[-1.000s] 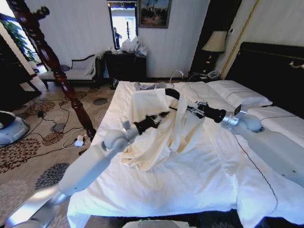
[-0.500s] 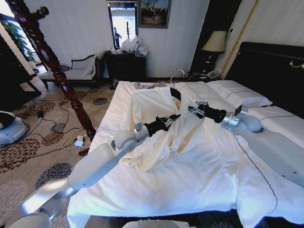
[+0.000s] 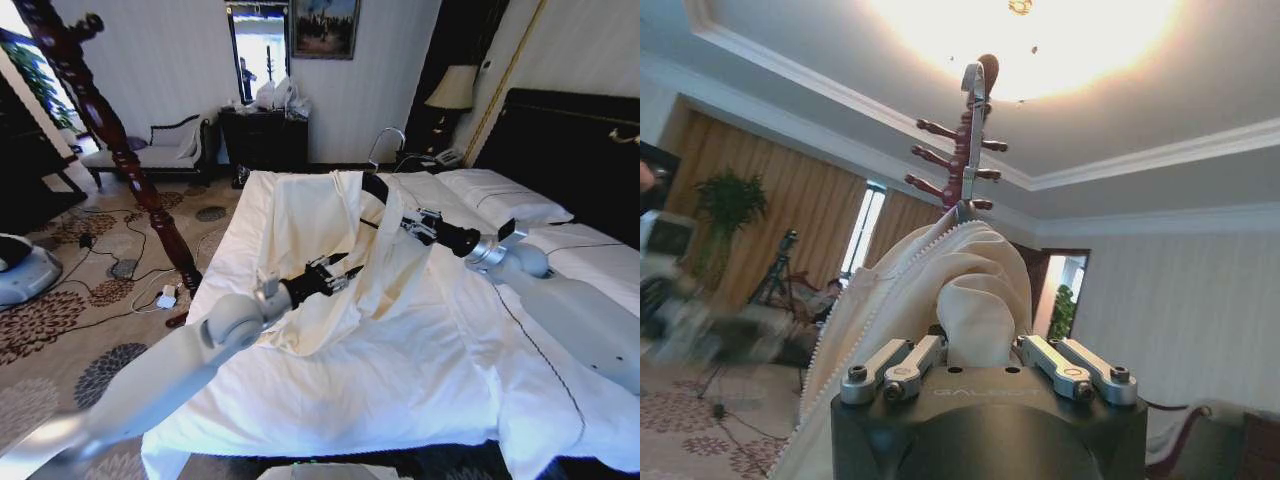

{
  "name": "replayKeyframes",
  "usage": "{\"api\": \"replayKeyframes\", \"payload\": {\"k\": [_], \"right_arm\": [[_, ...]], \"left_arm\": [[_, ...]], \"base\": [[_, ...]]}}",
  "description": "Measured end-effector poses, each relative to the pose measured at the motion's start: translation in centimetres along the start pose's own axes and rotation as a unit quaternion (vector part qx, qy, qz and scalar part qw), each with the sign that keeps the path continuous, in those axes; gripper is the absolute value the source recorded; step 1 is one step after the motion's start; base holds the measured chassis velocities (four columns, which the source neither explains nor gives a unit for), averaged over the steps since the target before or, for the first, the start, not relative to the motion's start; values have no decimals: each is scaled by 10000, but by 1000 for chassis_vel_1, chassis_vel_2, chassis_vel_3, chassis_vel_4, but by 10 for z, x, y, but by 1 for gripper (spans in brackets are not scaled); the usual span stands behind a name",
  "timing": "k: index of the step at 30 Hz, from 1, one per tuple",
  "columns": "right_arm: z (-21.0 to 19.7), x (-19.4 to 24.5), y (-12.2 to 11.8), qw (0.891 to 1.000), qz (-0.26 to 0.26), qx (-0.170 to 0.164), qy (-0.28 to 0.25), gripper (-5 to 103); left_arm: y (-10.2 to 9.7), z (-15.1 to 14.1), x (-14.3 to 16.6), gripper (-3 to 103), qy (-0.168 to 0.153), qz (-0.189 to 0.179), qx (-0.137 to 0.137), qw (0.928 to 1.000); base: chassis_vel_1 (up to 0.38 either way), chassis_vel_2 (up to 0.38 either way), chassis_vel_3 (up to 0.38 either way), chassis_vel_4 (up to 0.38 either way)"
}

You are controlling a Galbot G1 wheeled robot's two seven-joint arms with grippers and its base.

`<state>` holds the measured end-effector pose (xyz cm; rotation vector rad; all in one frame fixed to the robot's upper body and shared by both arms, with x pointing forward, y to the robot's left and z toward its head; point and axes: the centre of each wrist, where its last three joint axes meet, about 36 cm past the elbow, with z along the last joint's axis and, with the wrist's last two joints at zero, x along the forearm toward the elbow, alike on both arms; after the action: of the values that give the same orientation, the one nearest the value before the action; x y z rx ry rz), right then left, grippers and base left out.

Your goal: Pick up the clothes from the bed and hang them on the clothes hanger.

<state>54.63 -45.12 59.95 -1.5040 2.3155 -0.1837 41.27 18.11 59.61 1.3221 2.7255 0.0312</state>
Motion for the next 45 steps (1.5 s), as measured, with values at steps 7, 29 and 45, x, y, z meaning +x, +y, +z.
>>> {"api": "replayKeyframes", "payload": {"k": [7, 29, 45], "right_arm": [[6, 6, -1, 9981, -536, 200, 207, 20], [1, -1, -1, 9865, -1398, 657, 552, 20], [-11, -22, 4, 9766, -1864, 950, 495, 20]], "left_arm": [[59, -29, 35, 95, -257, -871, -653, 9937], [76, -57, 81, 100, 588, 284, -1535, 9860], [90, -34, 82, 95, 861, 465, -672, 9929]], "base": [[0, 0, 0, 0], [0, 0, 0, 0], [0, 0, 0, 0]]}}
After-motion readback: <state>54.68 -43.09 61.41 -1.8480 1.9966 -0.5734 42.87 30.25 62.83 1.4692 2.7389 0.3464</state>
